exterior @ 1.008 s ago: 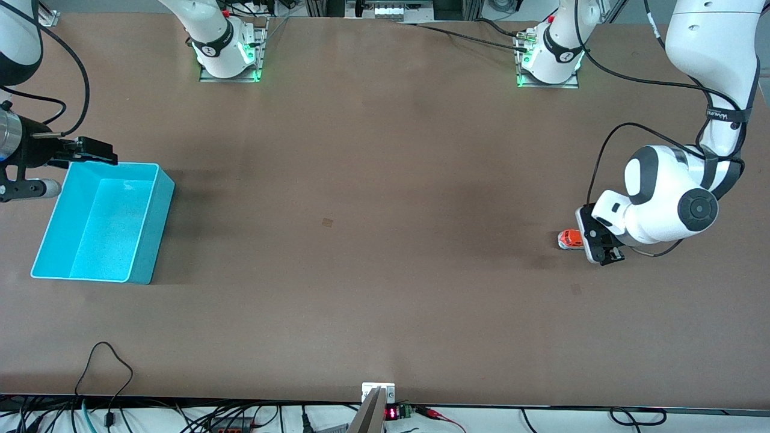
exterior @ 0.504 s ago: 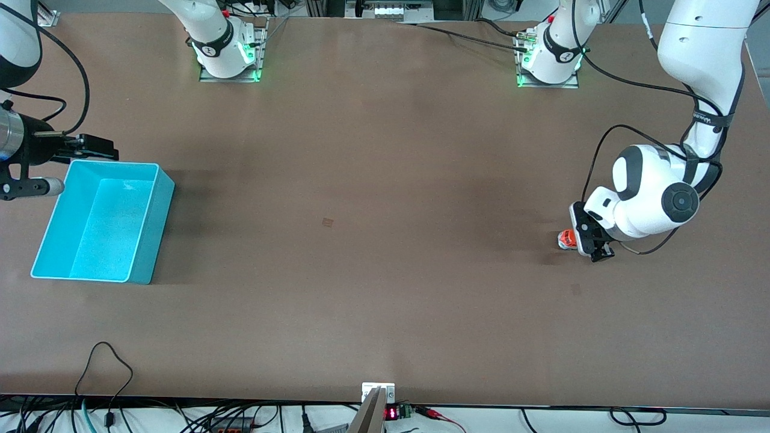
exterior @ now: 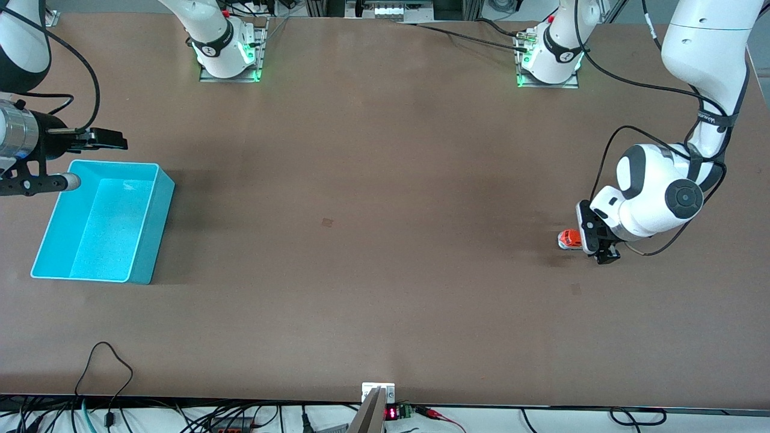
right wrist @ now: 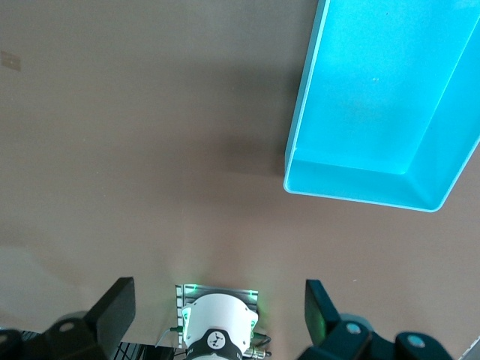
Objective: Wind up bus and store in blue box
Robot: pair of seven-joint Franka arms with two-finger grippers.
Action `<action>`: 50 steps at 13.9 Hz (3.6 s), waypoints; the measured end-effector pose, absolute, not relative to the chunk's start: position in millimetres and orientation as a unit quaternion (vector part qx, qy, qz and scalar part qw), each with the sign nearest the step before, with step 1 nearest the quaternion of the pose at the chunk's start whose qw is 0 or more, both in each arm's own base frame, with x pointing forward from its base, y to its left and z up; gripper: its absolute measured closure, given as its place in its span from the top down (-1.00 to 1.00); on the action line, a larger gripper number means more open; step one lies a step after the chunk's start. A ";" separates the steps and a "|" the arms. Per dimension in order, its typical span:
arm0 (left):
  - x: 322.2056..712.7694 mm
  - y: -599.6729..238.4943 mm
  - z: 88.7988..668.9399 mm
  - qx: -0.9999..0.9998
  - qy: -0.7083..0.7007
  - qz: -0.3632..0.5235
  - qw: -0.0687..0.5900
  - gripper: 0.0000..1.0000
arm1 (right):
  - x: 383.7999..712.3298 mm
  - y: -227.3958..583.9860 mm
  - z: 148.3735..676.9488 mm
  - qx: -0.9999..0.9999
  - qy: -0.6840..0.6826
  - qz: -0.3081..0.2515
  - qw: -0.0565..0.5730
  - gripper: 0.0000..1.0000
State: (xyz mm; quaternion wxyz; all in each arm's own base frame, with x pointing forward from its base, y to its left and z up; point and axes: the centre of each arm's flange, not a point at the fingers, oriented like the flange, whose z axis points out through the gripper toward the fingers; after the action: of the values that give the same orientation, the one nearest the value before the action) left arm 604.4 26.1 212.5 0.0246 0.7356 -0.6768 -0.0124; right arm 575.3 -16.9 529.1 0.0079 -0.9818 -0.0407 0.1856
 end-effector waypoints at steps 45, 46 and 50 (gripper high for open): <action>596.4 245.4 208.0 0.699 -0.709 -0.023 0.093 1.00 | 594.3 68.5 479.8 -0.991 -0.085 0.099 0.016 1.00; 603.6 238.9 218.6 0.693 -0.713 -0.026 0.099 1.00 | 594.3 68.5 479.9 -0.991 -0.085 0.099 0.016 1.00; 623.8 205.3 267.8 0.670 -0.734 -0.033 0.106 1.00 | 594.2 68.5 479.8 -0.991 -0.085 0.099 0.016 1.00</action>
State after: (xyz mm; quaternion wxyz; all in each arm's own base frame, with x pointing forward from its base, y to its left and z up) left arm 623.8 205.3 267.8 0.1063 0.6704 -0.7336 -0.0332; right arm 594.2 68.5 479.8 0.0160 -0.9913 -0.0850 0.0992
